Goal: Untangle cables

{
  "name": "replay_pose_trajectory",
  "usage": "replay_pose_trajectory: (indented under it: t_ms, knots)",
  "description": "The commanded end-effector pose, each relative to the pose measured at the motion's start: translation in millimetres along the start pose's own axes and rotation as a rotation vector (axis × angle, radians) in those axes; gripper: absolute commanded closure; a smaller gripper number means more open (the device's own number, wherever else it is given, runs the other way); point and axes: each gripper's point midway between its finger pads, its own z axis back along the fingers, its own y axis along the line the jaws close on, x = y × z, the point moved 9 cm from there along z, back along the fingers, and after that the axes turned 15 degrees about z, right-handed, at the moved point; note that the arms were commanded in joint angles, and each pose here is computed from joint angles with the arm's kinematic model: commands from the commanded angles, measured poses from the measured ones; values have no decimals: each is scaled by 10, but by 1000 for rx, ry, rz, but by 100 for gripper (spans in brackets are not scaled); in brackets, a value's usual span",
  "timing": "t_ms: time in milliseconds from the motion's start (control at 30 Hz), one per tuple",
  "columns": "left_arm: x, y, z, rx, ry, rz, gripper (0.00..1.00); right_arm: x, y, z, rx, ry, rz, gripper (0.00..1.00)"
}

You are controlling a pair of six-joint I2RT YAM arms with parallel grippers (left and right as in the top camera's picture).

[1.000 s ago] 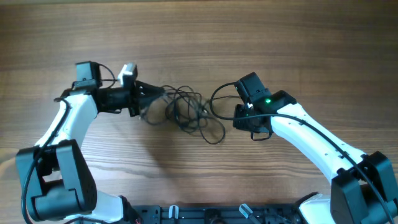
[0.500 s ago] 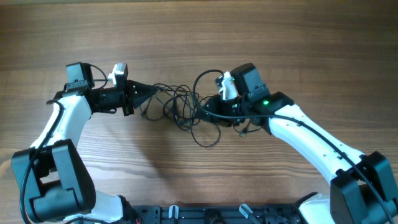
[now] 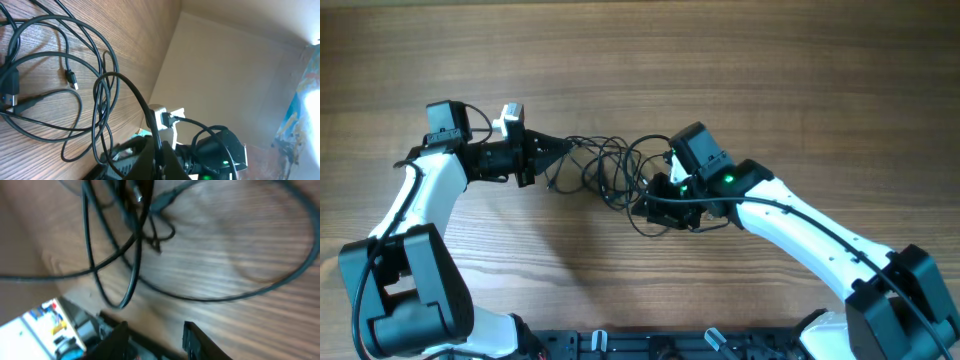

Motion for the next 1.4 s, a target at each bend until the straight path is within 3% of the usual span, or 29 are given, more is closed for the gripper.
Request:
replay_pose_trajectory:
  t_ms: [0,400,467,600,700,767,1000,1233,1367]
  knots:
    - [-16,-27,-2,2,-1,-33,96,72,-10,-24,-18,-81,-14,62]
    - [-15,-26,-3,2,0,-32,96,149,-22,-207,-33,-114,-65,64]
    - [-15,-26,-3,2,0,-32,96,149,10,-250,-11,-105,-50,74]
    - [-16,-26,-3,2,0,-32,96,94,79,-308,4,-86,-22,81]
    - [-15,-26,-3,2,0,-32,96,79,56,-312,-18,-85,-24,95]
    - [-15,-26,-3,2,0,-32,96,52,-17,-310,-78,-81,-2,96]
    - [146,27,369,-35,-131,6,96,-177,-649,-81,-629,-44,-20,96]
    - [273,121,891,-115,-279,60,96,-131,-700,-39,-674,-80,-20,94]
    - [241,175,948,-118,-285,100,96,-106,-676,-56,-650,-91,-16,94]
